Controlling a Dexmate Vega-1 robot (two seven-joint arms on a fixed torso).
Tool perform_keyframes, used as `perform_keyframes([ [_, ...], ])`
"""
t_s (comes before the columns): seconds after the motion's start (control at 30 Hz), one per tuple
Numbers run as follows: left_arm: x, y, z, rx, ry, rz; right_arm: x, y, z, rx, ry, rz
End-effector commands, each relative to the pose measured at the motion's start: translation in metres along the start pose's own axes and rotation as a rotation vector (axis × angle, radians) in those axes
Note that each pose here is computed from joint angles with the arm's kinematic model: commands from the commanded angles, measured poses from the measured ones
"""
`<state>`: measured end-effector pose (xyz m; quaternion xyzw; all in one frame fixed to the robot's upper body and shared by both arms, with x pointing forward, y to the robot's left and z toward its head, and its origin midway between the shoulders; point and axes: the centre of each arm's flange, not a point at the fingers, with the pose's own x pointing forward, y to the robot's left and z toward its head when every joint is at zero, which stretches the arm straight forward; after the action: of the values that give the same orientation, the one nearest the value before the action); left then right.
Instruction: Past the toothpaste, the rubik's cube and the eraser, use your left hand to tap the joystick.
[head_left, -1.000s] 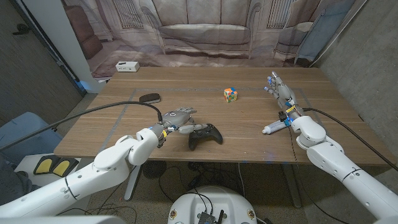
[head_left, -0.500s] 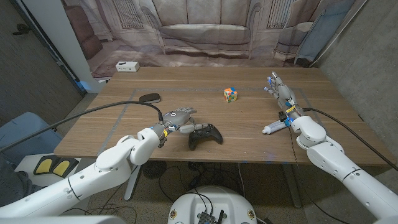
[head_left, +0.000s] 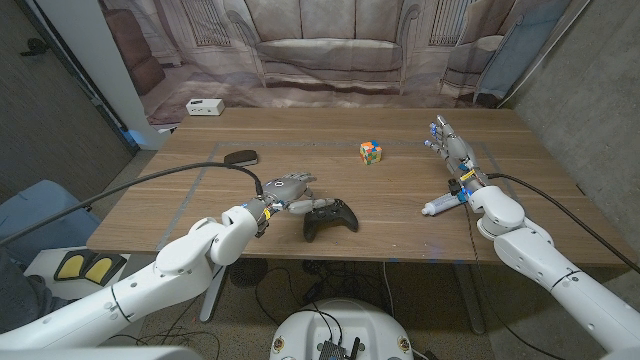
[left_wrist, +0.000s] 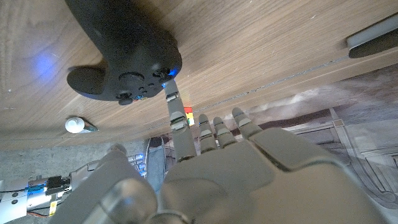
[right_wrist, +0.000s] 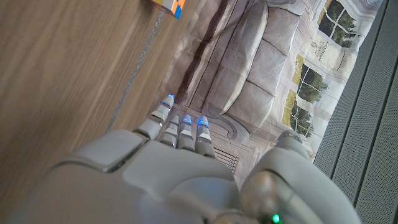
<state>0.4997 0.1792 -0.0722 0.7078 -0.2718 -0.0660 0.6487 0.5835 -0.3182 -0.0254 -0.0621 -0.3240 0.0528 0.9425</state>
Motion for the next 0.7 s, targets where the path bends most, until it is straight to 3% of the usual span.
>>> perform_keyframes([
  [0.03,0.000,0.009,-0.003,0.007,0.011,0.034,0.003,-0.002,0.004,-0.001,-0.010,0.001],
  [0.7,-0.001,0.022,-0.004,0.013,0.004,0.090,0.005,-0.005,0.006,-0.003,-0.022,-0.004],
])
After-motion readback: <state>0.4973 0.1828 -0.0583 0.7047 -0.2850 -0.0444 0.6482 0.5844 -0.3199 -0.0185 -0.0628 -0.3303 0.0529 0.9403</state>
